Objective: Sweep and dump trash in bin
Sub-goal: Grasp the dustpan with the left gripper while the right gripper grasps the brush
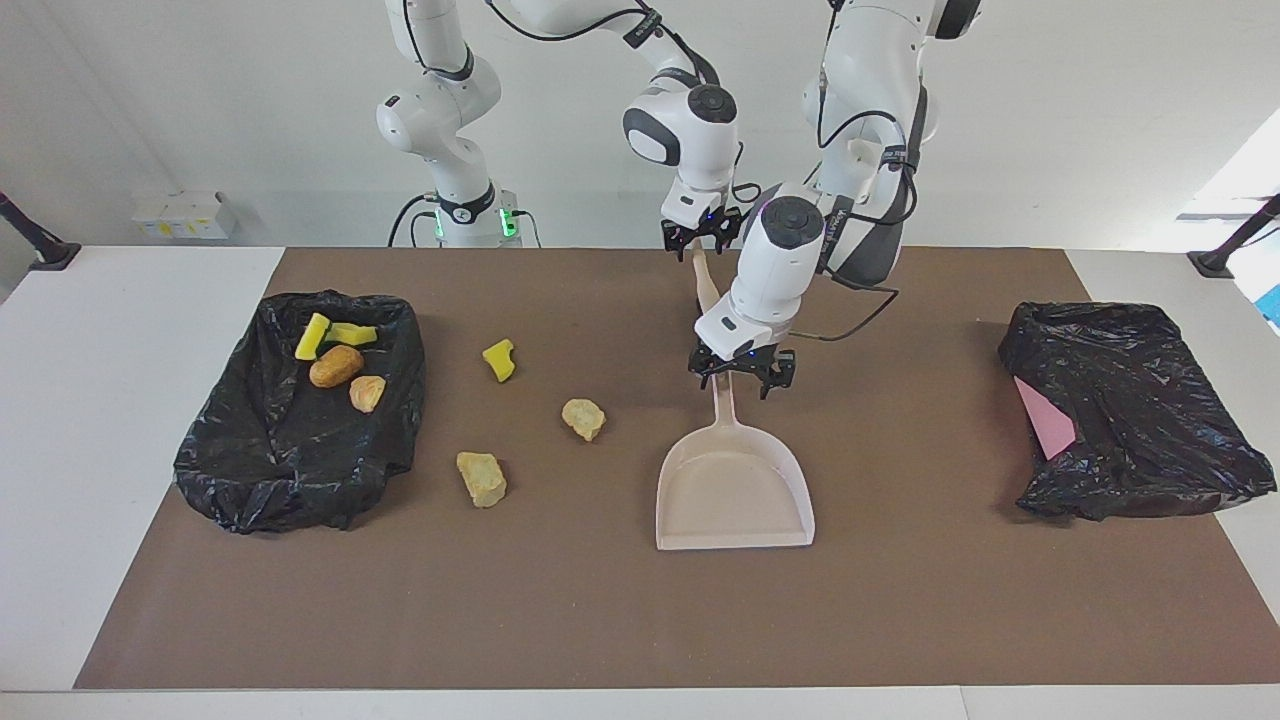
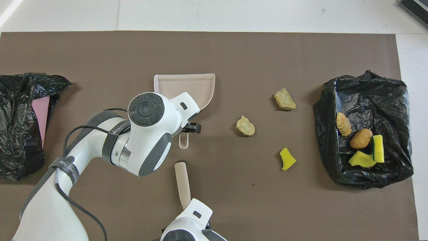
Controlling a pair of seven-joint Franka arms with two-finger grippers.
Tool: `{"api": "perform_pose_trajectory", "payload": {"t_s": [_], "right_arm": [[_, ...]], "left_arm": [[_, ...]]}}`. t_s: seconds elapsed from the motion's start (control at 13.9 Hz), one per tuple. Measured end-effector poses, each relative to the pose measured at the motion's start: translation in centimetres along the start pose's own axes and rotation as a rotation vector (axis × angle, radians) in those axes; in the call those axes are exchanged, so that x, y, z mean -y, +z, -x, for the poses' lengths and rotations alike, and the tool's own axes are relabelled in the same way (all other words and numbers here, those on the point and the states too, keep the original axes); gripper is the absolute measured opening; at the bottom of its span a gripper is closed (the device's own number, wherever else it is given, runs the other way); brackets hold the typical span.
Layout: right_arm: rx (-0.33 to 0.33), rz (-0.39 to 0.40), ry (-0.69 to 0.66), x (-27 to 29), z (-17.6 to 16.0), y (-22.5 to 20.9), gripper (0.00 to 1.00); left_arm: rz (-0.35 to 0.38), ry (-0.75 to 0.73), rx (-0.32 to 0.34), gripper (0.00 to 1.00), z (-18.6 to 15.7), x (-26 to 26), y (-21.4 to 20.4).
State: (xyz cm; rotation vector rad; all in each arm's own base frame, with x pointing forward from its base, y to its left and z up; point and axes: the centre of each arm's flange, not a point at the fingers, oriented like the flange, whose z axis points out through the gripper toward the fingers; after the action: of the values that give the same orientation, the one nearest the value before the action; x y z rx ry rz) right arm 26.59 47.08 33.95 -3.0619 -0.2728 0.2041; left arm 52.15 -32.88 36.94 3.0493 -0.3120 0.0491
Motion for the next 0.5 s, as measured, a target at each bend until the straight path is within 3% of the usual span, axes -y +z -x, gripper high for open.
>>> {"api": "perform_pose_trajectory", "payload": {"t_s": [0.14,0.36,0.5], "right_arm": [[0.004,-0.004,0.004,0.02,0.03,0.00,0.67],[0.007,-0.005,0.001,0.24,0.31,0.08,0.31],[0.008,-0.005,0.003,0.35,0.46,0.12,0.26]], "left_arm": [[0.002,-0.023,-0.007,1.00,-0.05,-0.06,-0.12],[0.003,-0.032,-0.010,0.96,-0.05,-0.09,-0.05],[0.004,-0.033,-0.010,0.94,-0.09,-0.09,0.39]]}}
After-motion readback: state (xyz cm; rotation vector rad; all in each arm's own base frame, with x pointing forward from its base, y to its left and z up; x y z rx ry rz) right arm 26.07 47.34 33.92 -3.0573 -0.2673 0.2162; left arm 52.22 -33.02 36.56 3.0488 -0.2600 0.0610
